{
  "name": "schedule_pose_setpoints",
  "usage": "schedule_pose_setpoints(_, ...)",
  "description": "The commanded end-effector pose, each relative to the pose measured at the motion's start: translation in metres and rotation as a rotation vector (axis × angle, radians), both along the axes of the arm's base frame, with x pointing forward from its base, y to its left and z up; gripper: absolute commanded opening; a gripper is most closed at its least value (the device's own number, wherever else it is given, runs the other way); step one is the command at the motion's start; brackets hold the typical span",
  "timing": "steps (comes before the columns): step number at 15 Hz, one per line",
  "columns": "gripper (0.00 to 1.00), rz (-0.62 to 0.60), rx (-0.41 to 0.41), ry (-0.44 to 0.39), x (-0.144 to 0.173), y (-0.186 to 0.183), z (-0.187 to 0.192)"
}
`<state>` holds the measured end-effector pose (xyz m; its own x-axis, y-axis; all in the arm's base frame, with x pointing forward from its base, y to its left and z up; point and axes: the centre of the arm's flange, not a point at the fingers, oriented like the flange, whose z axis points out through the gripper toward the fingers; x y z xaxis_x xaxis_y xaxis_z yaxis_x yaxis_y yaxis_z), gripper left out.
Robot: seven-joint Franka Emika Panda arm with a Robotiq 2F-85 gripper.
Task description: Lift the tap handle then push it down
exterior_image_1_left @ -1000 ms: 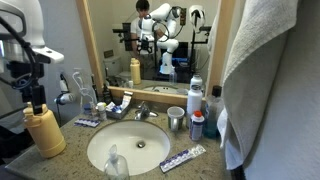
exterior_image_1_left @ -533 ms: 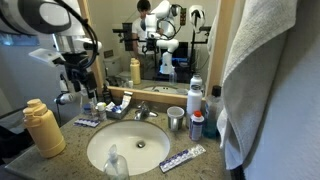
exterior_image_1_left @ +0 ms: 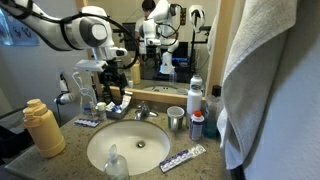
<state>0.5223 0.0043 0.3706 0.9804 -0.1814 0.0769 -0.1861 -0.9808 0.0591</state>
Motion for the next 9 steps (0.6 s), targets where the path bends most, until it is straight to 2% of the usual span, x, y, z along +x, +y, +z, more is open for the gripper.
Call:
schedule_pose_setpoints(1,1.00,0.050,-0.003,0.014,0.051,-0.031,-0.023)
schedule_pose_setpoints(9,1.00,0.222,0.017,0.071,0.108,-0.085,-0.064)
